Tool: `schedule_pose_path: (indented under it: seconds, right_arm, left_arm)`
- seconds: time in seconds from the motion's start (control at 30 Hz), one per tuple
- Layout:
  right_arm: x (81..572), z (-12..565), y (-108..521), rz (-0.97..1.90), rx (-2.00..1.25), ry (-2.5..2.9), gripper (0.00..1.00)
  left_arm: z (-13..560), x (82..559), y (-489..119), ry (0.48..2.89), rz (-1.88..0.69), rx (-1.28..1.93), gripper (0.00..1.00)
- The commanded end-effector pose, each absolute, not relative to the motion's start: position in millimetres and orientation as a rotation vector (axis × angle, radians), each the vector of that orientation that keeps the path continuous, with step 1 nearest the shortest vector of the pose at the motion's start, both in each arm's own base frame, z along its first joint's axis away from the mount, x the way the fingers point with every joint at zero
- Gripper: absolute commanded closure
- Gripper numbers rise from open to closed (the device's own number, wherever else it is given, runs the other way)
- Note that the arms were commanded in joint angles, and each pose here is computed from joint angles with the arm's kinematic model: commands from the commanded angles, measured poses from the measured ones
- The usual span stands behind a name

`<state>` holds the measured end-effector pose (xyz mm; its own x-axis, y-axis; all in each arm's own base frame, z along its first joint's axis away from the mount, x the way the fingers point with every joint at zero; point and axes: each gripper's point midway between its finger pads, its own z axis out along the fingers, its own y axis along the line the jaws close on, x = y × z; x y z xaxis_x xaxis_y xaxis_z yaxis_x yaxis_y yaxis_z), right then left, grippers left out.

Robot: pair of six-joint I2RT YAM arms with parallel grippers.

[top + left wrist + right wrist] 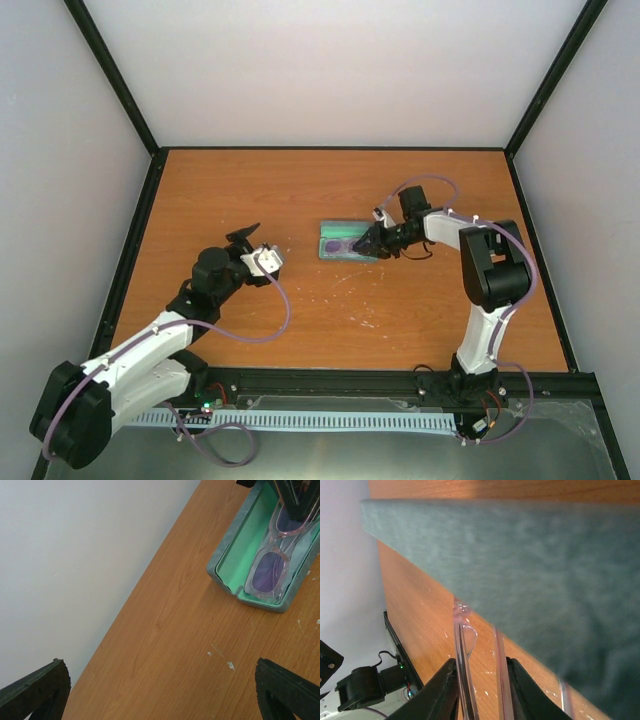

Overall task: Organize the sunglasses
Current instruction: Place the glasses cleaning cloth in the sunglasses case.

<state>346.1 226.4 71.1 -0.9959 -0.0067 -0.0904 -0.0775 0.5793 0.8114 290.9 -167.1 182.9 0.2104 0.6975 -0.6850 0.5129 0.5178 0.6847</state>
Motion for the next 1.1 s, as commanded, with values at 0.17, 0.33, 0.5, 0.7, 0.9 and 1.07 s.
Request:
schedule_pose_path:
  seconds: [0.17,0.33,0.5,0.7,0.9,1.07]
  right_arm:
    - [345,63,230,1.482,-0.122,2.721,0.69]
    - [349,69,229,1.447,-0.130,2.720,0.61]
    - [358,77,216,1.413,-0.094,2.710,0.56]
    - [358,76,203,1.361,-0.068,2.735,0.53]
    - [358,68,201,1.360,-0.035,2.745,0.53]
    - [363,64,203,1.362,-0.025,2.737,0.54]
  left_arm:
    - [211,298,-176,1.383,0.146,1.077,0.00]
    - [211,298,-177,1.383,0.142,1.078,0.00]
    - [212,297,-178,1.381,0.134,1.079,0.00]
    - [210,297,-179,1.385,0.124,1.080,0.00]
    - [208,297,-179,1.393,0.122,1.082,0.00]
    - [206,296,-178,1.400,0.123,1.084,0.00]
